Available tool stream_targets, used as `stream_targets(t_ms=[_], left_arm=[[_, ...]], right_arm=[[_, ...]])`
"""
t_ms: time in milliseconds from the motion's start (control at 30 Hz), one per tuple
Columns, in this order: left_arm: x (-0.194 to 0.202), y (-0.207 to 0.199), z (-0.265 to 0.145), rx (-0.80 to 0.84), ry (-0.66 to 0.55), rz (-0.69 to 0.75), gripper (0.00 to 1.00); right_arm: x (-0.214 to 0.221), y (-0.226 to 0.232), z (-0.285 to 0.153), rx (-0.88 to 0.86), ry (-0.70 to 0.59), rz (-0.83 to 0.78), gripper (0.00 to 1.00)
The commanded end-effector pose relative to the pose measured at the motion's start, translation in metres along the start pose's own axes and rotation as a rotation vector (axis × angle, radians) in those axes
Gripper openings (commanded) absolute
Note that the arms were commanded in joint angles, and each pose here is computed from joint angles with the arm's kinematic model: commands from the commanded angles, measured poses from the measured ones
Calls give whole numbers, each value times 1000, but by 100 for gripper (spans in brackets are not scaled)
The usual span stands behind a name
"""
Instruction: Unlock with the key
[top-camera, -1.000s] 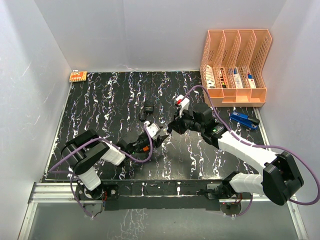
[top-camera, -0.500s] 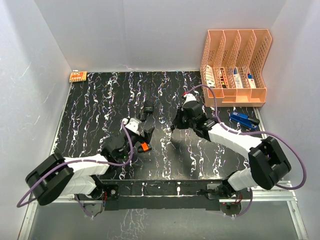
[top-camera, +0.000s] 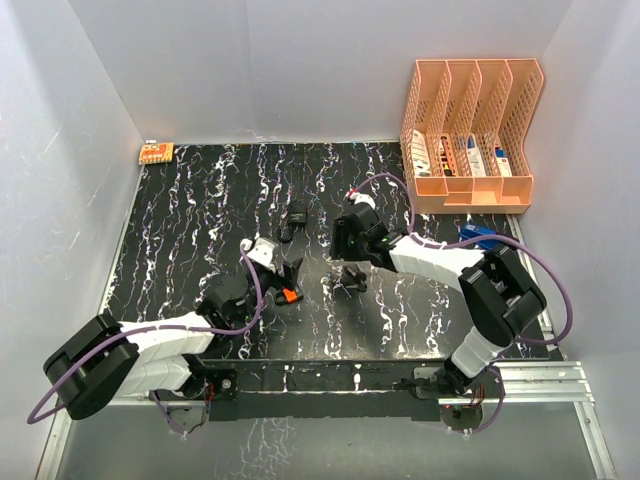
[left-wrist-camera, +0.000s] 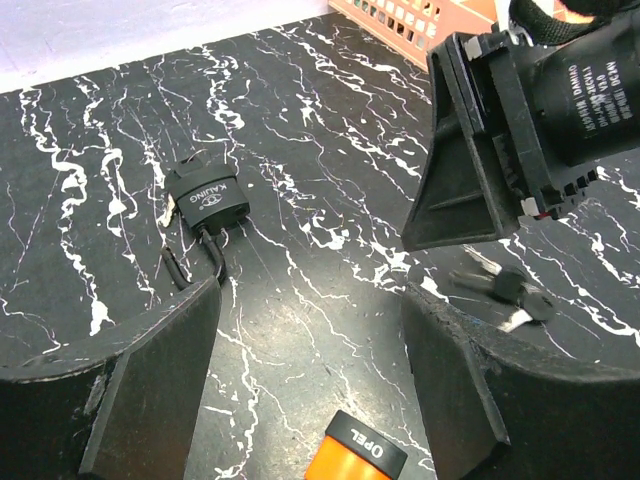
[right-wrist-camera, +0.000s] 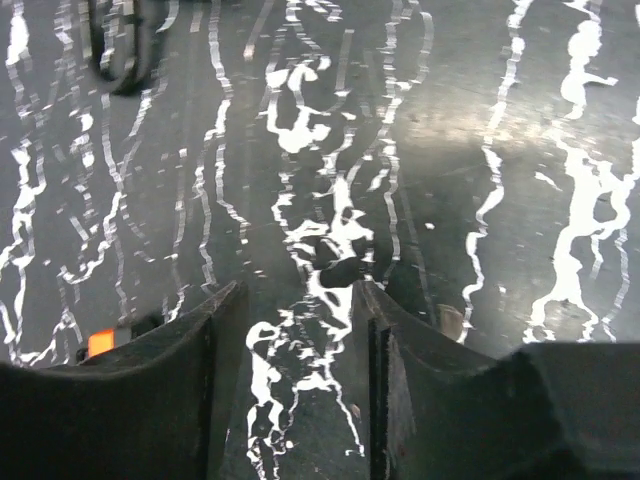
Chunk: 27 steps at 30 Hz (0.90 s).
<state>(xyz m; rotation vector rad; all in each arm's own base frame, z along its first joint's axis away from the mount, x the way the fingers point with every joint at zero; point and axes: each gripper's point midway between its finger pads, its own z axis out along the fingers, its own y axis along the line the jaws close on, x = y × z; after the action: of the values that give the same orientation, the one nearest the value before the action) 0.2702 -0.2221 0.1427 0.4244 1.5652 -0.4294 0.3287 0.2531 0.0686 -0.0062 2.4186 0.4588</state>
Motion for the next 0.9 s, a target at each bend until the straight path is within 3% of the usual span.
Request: stream_targets(t_ms=[0,133,300,500,700,867], left_arm=[[0,4,0,-23,-2,-7,72],[2,3,2,-20,1,-10,72],[5,0,5,-8,12,-17,71],[3,-6,7,15,23,-30,71],[2,-8,8,25,30,-38,71],[5,-10,7,31,35,-48,71]], right_arm=[[-35,38,-19,-160,-133,-34,47],[-44,28,-26,-115,-179,-51,58],[-29,4,-24,10,-102,-85,60],[-1,-21,-27,89,-21,-100,59],[18,-30,-39,61,-8,-109,56],[32,-36,-36,54,17,-136,49]])
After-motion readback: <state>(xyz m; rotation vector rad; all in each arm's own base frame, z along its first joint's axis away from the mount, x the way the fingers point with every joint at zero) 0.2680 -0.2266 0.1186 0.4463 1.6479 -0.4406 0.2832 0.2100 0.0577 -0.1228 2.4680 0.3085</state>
